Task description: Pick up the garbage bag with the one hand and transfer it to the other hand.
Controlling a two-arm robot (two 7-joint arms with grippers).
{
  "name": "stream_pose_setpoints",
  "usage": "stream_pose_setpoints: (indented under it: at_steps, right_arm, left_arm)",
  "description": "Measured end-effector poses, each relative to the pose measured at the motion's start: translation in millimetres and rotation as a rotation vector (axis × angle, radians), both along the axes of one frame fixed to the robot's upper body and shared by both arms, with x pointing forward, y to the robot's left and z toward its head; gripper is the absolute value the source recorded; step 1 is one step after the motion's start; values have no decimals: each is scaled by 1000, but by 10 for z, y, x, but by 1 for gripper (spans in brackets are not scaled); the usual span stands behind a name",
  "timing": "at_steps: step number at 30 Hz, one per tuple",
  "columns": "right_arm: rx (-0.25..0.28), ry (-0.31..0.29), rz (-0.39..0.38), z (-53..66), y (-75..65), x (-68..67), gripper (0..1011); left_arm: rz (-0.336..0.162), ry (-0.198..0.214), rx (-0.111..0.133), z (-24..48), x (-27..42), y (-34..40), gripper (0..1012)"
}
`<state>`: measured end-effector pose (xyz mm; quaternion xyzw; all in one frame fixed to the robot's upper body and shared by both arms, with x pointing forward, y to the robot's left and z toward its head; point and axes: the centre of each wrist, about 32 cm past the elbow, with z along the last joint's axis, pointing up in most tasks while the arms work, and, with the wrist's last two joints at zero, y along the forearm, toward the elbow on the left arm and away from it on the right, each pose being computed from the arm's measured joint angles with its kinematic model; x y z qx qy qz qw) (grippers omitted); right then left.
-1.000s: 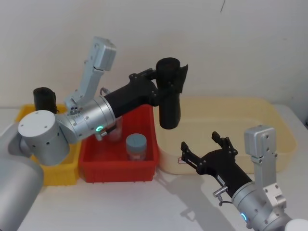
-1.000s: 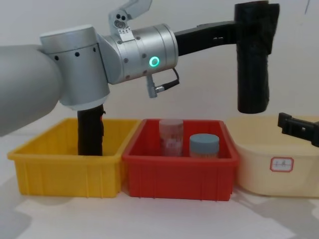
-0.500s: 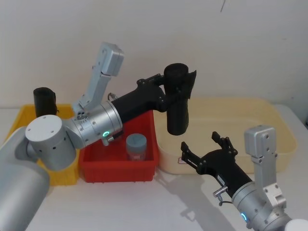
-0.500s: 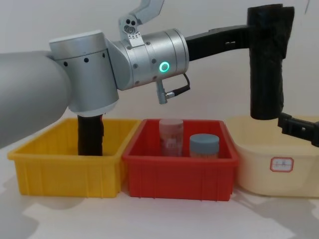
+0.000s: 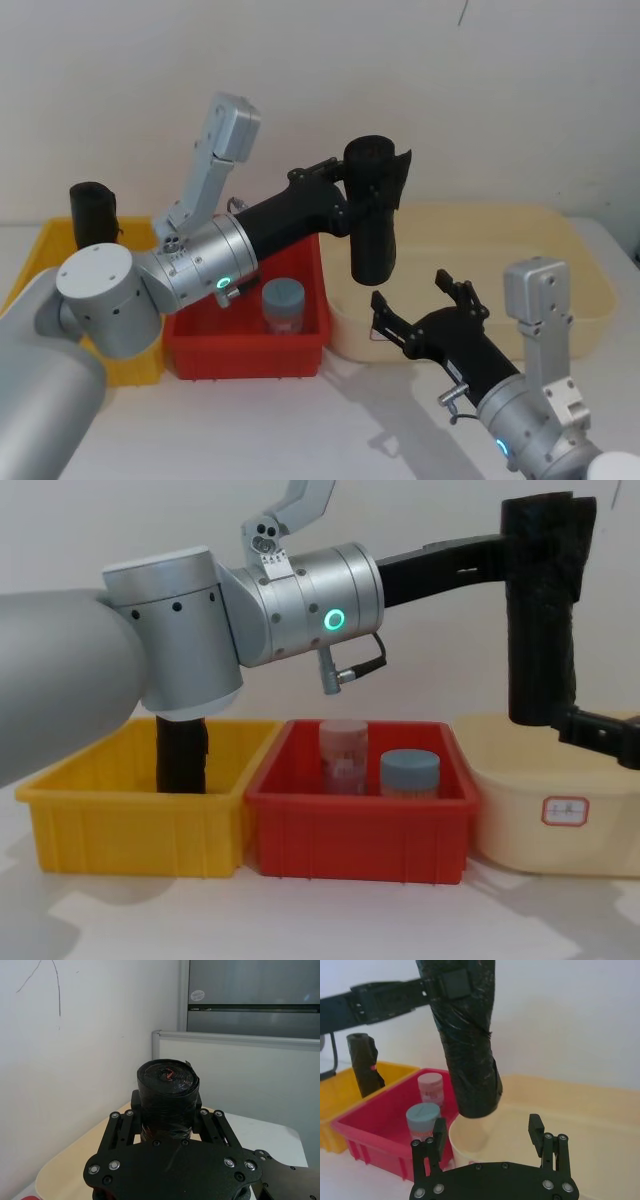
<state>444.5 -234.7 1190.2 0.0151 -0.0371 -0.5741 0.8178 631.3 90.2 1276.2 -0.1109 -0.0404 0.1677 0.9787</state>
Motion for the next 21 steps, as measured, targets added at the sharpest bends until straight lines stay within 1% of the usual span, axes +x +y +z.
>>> stream_pose_setpoints:
  at_steps: [7, 18, 21]
  right_arm:
    - [12, -8, 17, 22, 61, 56, 1005]
    - [16, 0, 37, 9, 152, 162, 1004]
    - [15, 0, 36, 1, 180, 210, 1004]
  left_arm:
    - [-1, 2, -1, -6, -4, -4, 504]
    - [-1, 4, -1, -10, -7, -7, 504]
    - [-1, 4, -1, -11, -8, -8, 504]
